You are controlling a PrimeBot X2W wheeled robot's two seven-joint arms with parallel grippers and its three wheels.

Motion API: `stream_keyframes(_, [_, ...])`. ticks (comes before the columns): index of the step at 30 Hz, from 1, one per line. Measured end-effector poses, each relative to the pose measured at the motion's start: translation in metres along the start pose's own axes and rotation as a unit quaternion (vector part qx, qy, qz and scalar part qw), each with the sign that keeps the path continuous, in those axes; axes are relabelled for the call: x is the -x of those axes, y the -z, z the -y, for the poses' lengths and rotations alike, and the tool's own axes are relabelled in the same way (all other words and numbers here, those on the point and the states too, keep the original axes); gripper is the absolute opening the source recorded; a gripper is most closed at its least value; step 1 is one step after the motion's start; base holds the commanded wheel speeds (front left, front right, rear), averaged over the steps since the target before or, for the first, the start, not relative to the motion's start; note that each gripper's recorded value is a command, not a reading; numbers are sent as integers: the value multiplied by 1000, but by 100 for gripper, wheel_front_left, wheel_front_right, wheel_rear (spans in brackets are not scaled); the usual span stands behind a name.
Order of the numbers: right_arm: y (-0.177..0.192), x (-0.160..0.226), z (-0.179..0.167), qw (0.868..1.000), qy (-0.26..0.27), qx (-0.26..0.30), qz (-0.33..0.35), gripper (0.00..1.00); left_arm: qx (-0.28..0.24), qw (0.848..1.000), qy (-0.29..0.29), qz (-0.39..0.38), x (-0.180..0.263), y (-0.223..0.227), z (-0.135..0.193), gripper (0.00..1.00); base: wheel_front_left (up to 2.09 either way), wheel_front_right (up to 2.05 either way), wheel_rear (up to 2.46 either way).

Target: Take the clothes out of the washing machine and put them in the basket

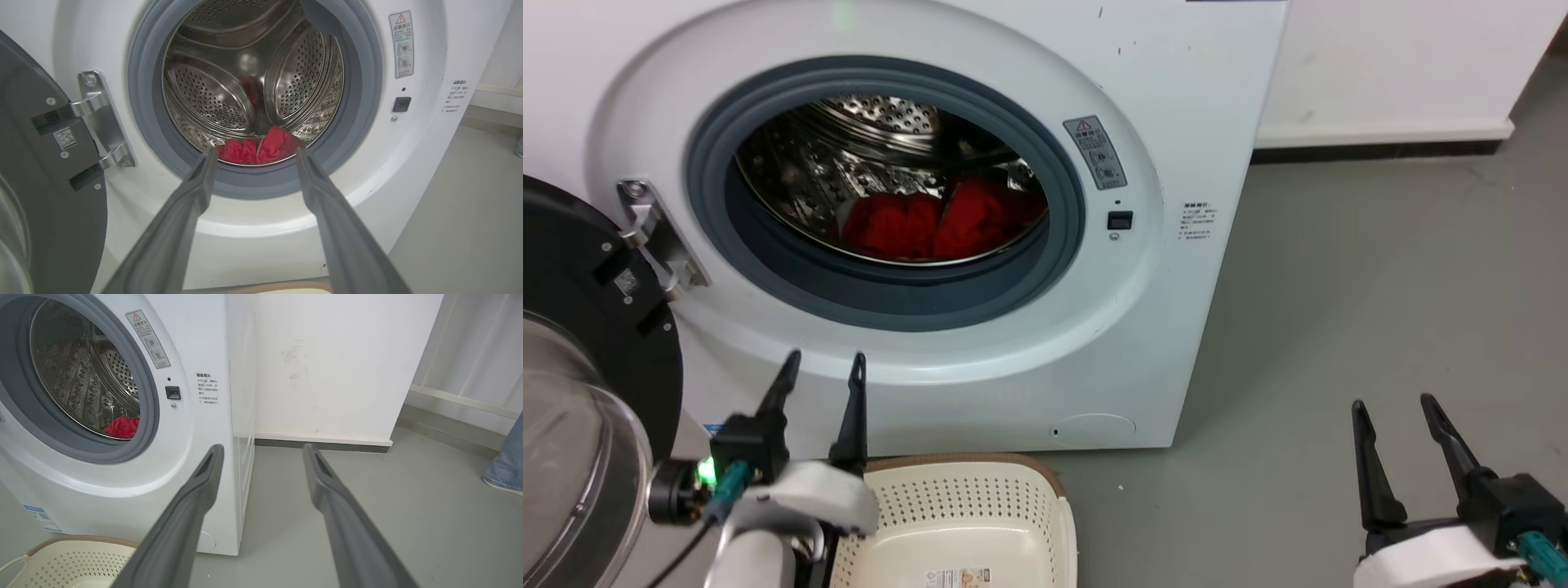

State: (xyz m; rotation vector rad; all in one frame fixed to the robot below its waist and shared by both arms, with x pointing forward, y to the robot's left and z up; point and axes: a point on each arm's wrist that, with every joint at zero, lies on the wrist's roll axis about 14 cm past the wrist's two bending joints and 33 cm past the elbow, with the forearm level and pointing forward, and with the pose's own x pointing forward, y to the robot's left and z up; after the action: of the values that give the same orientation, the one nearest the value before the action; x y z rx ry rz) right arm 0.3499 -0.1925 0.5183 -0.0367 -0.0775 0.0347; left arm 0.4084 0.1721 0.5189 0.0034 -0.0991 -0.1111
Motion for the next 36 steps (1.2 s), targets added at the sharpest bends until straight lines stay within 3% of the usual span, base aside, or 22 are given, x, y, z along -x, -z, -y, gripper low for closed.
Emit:
stream_keyframes(9, [6,-21,4,1000,6,-4,-5,100,-23,999,43,3,-84,-6,10,100,0,0,0])
stream_keyframes(18, [27,-34,20,999,29,-9,-26,100,-44,992,83,-80,-169,30,20,100,0,0,0])
stream_keyframes(29, [64,-34,49,994,77,-23,-72,100,-64,967,116,-219,-240,113,25,100,0,0,0])
stream_keyframes(31, [78,-27,59,990,96,-27,-95,100,-68,954,124,-264,-258,141,27,100,0,0,0])
stream_keyframes(36, [87,-24,69,987,115,-31,-109,100,-74,944,124,-296,-285,162,26,100,0,0,0])
